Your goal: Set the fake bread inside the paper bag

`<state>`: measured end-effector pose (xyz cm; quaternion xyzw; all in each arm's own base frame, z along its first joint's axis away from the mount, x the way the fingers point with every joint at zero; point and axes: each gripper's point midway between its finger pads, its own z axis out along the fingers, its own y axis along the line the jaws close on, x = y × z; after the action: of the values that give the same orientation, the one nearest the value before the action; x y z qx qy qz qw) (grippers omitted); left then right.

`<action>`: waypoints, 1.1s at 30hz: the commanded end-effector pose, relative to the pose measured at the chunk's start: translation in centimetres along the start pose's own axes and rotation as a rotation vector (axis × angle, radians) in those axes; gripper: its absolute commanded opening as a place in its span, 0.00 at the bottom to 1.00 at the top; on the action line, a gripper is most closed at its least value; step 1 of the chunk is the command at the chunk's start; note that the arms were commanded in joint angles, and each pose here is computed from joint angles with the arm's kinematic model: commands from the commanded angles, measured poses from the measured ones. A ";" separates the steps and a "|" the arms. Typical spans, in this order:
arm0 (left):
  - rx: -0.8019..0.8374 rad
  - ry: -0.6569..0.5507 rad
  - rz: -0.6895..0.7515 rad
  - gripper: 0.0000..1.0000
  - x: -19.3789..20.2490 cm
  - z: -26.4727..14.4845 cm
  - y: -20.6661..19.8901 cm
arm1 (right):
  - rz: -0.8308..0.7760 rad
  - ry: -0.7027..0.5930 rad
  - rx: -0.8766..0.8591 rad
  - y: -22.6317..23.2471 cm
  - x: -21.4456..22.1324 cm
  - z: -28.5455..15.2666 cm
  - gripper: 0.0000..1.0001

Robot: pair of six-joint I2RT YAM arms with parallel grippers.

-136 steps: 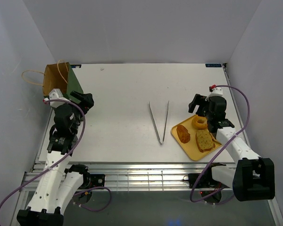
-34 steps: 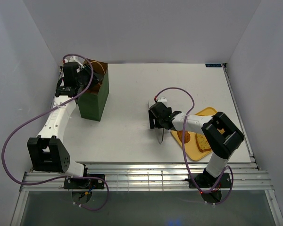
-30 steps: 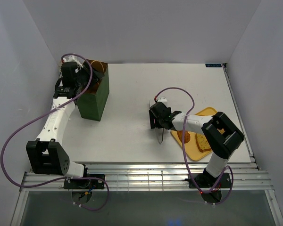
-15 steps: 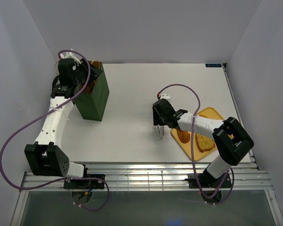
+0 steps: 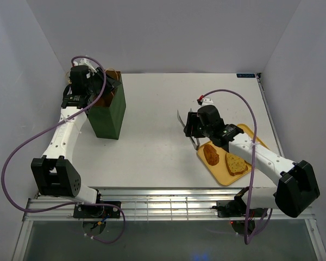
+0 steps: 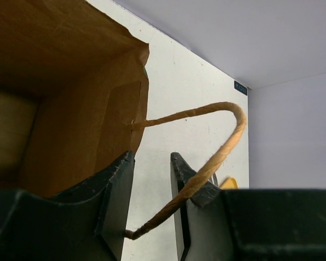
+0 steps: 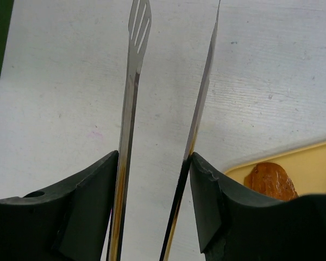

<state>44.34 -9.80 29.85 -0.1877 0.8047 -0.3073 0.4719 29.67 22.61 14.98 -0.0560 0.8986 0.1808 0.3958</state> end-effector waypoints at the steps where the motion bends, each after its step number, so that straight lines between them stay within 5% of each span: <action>1: 0.052 -0.013 0.014 0.42 -0.9 -0.5 -2.0 | 0.034 0.005 -0.044 0.2 -0.4 -1.9 0.60; 11: 0.081 0.004 0.010 0.20 -0.5 -0.1 -3.4 | 0.100 -0.041 0.055 -4.3 -2.6 -7.5 0.60; 23: 0.134 0.050 -0.007 0.20 1.9 1.0 -6.2 | 0.118 0.007 0.317 -10.3 -1.0 -14.4 0.59; 33: 0.175 0.073 -0.001 0.20 2.6 1.2 -7.8 | 0.122 0.069 0.400 -11.7 0.6 -16.0 0.58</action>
<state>44.22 -16.90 30.28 -0.1484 0.8086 -0.3641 0.4378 21.60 6.79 20.48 0.0636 0.9325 0.0363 0.3538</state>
